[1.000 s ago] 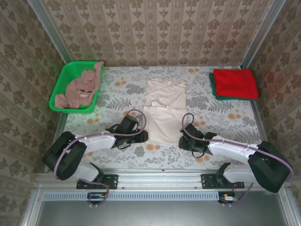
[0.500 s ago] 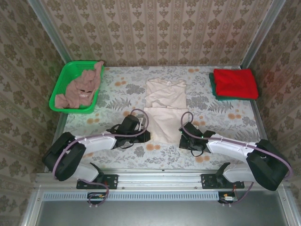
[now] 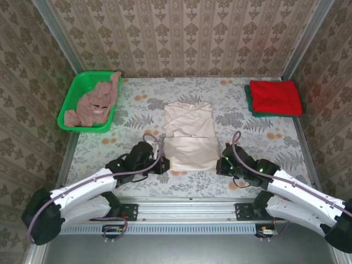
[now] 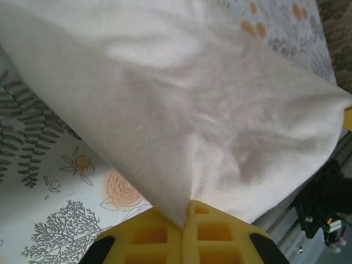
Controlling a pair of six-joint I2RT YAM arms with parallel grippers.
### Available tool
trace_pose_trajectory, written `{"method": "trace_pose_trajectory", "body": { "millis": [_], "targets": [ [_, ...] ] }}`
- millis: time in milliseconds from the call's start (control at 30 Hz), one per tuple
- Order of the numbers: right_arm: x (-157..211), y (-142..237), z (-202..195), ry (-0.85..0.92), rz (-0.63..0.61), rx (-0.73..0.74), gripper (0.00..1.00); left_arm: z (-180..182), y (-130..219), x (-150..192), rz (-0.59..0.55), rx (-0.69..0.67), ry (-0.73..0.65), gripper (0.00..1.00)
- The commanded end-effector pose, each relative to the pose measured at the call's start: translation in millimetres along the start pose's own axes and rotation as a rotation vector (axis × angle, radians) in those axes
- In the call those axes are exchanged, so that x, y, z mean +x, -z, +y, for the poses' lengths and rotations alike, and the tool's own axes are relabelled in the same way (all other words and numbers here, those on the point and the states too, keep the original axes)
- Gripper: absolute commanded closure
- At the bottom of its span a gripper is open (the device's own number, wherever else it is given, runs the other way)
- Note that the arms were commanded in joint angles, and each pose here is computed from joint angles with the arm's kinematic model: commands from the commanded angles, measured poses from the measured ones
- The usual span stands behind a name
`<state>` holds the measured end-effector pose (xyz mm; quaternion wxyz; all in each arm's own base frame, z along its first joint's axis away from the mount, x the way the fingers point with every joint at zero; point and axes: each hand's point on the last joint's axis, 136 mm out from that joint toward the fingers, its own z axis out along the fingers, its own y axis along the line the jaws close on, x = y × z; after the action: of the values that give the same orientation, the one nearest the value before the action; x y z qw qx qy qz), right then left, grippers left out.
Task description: Fold and stack the t-shirts
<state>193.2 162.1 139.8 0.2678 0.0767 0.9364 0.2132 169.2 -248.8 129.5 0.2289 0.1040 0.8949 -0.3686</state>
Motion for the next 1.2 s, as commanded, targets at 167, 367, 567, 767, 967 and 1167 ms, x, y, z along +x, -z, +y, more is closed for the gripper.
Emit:
{"method": "trace_pose_trajectory", "body": {
  "millis": [167,367,567,767,967,1167],
  "targets": [
    [-99.0,7.8,40.0,0.060,-0.125,0.014,1.00,-9.9,7.6,-94.4,-0.072,-0.021,-0.024,1.00],
    [-164.6,-15.4,47.0,0.045,-0.146,0.037,1.00,0.4,-12.5,-158.7,-0.083,0.007,-0.001,1.00],
    [-200.1,-75.4,33.2,-0.012,-0.052,0.054,1.00,42.5,-53.4,-200.5,-0.023,0.034,0.092,0.93],
    [-224.5,-127.9,16.8,-0.056,0.011,0.067,1.00,83.4,-94.8,-226.8,0.052,0.066,0.175,0.94],
    [-240.9,-163.1,6.7,-0.066,0.034,0.080,1.00,105.5,-116.5,-253.8,0.066,0.068,0.193,0.90],
    [-258.0,-190.0,-7.8,-0.092,0.040,0.098,0.89,126.0,-135.1,-261.6,0.090,0.052,0.200,0.65]
  ]
}}
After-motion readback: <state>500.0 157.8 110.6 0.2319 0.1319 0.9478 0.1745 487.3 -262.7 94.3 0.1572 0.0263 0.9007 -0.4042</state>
